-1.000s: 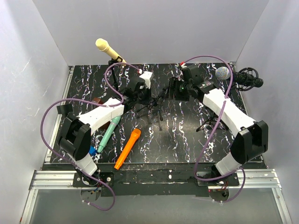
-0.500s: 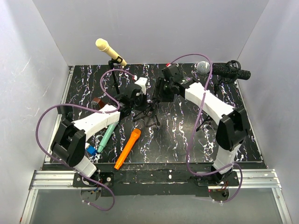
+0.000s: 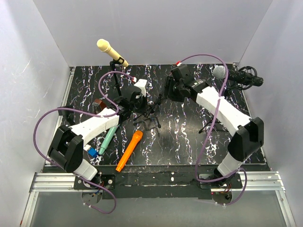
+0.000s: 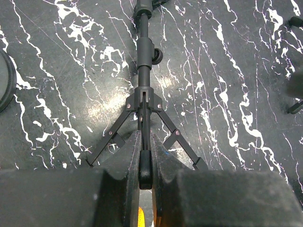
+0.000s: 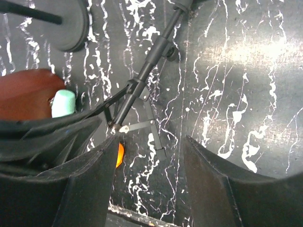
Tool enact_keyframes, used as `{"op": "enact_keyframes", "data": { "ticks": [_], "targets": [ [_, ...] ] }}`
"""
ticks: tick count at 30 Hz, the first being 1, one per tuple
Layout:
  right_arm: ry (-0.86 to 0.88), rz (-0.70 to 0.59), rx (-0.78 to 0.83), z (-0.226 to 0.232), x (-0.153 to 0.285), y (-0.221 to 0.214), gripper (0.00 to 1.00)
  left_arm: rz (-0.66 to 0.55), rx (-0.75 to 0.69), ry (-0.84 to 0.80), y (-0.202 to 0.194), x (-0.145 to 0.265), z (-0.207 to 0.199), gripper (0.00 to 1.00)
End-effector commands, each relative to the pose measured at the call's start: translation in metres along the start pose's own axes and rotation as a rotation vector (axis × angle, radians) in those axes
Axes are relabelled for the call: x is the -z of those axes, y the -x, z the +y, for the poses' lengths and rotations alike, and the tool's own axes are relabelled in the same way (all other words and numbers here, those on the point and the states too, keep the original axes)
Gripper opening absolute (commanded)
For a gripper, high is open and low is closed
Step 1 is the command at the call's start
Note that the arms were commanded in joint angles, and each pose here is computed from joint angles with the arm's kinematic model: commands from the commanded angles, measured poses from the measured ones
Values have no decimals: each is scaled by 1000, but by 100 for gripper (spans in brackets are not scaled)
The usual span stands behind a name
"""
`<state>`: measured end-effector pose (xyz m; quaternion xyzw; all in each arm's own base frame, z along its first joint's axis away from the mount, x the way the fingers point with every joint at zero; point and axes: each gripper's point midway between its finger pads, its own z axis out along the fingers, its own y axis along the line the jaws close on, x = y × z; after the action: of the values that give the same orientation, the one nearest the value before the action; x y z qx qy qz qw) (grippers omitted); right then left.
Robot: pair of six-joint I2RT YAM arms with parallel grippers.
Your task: Remove the microphone from the stand
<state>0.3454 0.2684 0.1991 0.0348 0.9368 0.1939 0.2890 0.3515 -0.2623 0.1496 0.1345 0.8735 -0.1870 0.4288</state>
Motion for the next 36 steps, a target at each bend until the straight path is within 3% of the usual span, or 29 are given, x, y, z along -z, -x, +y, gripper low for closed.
{"op": "enact_keyframes", "data": {
  "ticks": [1,6,10,21,32,36],
  "targets": [
    [93,-41,141,24,42,0,65,-129,23,-45,35,22,-12,0],
    [112,-130,255,46,60,-5,68,-145,33,-46,35,21,-12,0],
    [117,-112,267,53,49,-12,68,-155,32,-51,39,26,-13,0],
    [45,5,52,55,-43,6,63,-179,1,-17,36,38,-3,0],
    [-72,11,-31,28,-108,24,58,-150,8,-20,28,33,-3,0],
    [-116,20,-42,12,-136,27,61,-141,7,-14,25,31,-2,0]
  ]
}}
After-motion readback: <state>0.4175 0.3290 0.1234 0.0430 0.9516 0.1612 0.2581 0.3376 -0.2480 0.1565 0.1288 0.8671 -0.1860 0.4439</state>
